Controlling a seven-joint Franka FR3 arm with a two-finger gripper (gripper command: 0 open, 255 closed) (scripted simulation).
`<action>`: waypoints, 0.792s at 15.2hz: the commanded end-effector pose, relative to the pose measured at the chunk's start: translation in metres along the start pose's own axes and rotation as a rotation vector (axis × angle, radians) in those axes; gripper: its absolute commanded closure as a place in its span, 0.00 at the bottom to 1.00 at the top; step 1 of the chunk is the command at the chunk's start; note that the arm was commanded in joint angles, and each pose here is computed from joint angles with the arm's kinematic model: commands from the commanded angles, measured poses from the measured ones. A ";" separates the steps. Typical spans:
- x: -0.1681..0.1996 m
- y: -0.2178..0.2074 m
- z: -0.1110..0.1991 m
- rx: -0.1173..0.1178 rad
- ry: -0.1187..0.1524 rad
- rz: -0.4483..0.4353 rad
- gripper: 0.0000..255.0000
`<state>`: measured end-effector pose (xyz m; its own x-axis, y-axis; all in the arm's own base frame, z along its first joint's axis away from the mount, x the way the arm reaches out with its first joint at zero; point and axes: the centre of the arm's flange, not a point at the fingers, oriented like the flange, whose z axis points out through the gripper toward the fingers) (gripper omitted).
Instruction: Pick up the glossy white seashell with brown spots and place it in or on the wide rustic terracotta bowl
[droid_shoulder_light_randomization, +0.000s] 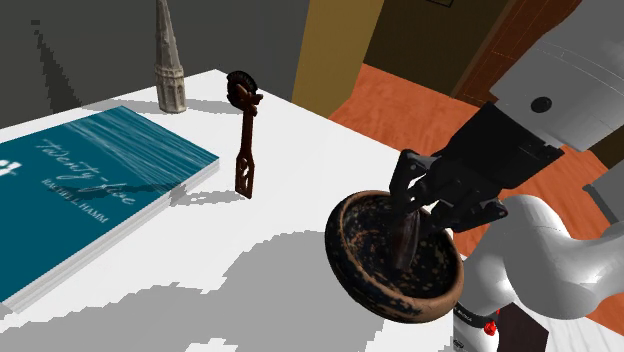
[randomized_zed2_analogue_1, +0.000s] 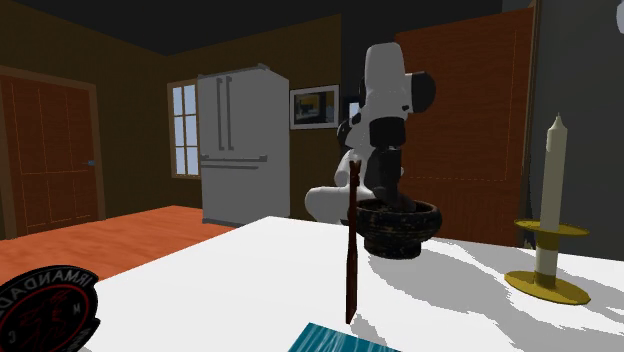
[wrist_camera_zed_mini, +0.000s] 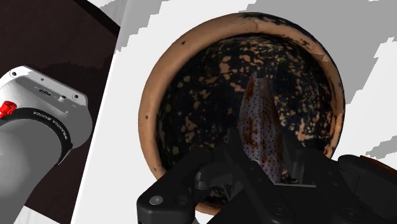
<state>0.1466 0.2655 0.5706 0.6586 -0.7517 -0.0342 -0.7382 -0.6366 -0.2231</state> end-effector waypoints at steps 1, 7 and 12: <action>0.000 0.000 0.000 0.000 0.000 0.000 1.00; 0.000 0.000 0.000 0.000 0.000 0.000 0.00; 0.000 0.000 -0.050 0.000 0.000 0.000 0.00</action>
<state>0.1394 0.2595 0.6139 0.6588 -0.7515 -0.0343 -0.7379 -0.6366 -0.2240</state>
